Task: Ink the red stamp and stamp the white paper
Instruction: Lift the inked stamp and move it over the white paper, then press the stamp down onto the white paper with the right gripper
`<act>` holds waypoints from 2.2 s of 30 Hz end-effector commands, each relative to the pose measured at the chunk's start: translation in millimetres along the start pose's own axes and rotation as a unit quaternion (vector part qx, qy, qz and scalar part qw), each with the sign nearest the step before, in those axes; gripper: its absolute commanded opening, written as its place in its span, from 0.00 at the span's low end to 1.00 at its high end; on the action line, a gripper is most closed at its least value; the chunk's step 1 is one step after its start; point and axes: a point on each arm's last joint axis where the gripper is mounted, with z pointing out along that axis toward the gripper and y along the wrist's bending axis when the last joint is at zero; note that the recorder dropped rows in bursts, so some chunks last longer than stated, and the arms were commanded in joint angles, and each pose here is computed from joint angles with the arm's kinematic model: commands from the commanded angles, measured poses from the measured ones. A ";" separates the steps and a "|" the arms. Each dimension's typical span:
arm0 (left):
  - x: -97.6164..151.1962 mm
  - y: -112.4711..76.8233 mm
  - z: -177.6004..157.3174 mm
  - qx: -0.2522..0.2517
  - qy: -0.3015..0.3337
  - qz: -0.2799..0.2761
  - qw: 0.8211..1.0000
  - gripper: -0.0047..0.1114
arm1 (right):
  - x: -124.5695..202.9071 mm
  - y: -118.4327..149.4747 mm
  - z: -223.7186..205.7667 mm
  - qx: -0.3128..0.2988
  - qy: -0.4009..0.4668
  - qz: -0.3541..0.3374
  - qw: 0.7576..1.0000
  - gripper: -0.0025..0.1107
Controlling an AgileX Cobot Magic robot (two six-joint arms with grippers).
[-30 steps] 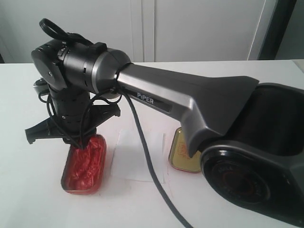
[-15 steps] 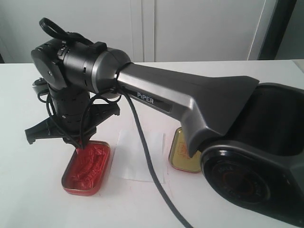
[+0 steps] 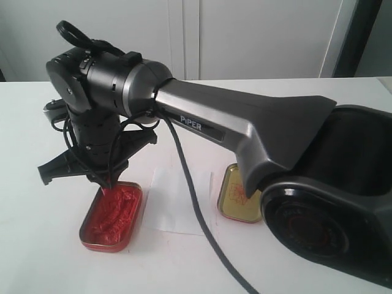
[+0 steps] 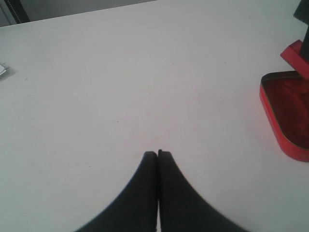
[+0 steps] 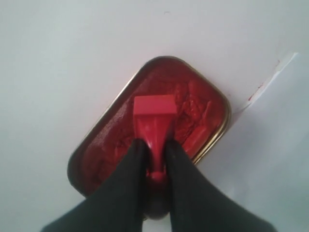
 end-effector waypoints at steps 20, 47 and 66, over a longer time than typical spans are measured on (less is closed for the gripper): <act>1.0 -0.2 0.2 0.000 0.001 0.000 1.000 0.04 | -22.3 -70.1 -18.9 -0.028 -0.014 0.005 1.000 0.02; 1.0 -0.2 0.2 0.000 0.001 0.000 1.000 0.04 | 28.8 -130.0 21.4 -0.020 0.120 0.035 0.992 0.02; 1.0 -0.2 0.2 0.000 0.001 0.000 1.000 0.04 | 37.2 -133.2 62.9 0.004 0.166 0.088 0.982 0.02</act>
